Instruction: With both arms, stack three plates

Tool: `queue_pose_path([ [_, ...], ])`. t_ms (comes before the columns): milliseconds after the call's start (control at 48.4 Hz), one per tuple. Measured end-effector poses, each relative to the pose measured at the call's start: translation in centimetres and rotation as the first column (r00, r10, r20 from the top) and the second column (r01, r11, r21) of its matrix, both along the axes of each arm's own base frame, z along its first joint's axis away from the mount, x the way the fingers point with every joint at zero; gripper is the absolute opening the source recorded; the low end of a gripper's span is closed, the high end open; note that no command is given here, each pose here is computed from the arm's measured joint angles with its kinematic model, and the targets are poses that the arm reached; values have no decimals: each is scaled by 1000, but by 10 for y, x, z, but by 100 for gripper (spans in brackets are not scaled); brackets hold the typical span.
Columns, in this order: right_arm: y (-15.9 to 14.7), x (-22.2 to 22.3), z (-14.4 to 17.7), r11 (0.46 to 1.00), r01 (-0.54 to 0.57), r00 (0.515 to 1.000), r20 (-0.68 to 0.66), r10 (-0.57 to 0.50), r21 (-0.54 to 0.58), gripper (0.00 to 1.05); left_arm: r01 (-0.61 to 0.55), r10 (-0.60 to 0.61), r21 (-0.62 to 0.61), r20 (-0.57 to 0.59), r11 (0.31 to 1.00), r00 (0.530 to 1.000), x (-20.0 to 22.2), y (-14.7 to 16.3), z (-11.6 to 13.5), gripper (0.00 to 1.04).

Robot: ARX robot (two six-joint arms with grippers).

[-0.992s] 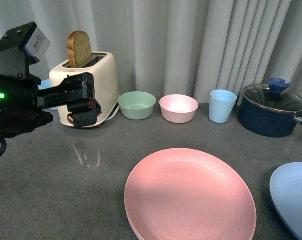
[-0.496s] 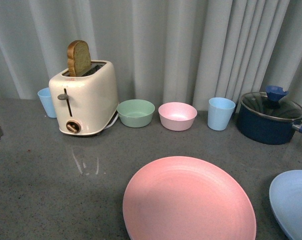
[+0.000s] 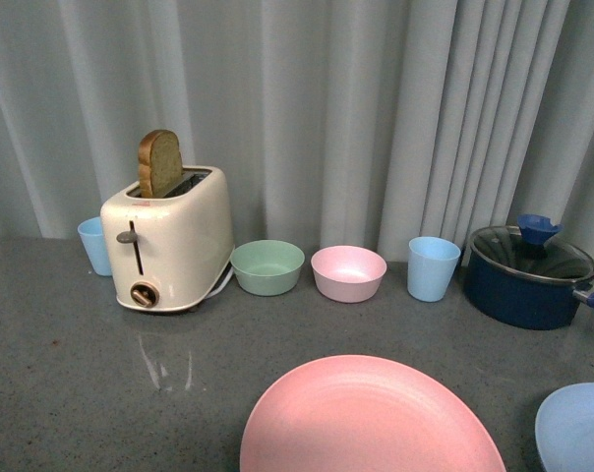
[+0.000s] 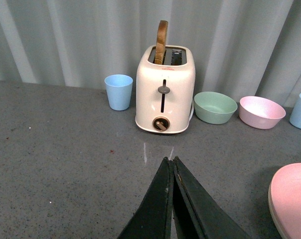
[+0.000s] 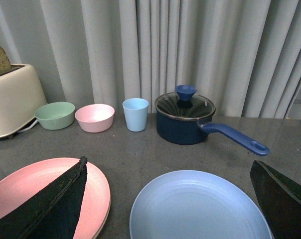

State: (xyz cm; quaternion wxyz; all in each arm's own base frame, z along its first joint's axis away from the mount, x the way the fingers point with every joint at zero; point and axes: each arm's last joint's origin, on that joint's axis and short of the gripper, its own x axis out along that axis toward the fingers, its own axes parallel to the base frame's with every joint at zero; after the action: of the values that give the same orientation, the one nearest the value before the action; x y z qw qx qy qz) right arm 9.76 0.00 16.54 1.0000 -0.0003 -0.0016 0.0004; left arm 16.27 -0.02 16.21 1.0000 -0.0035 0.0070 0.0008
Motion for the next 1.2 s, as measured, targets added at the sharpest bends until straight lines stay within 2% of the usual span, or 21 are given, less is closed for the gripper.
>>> queue_pose_path([
  [661,0,0,0,1000,0,1000,0,0,0,97,2,-2,0,41,1000,999,-35,0,13,4],
  [1198,0,0,0,1000,0,1000,0,0,0,97,2,-2,0,46,1000,999,-51,0,14,4],
])
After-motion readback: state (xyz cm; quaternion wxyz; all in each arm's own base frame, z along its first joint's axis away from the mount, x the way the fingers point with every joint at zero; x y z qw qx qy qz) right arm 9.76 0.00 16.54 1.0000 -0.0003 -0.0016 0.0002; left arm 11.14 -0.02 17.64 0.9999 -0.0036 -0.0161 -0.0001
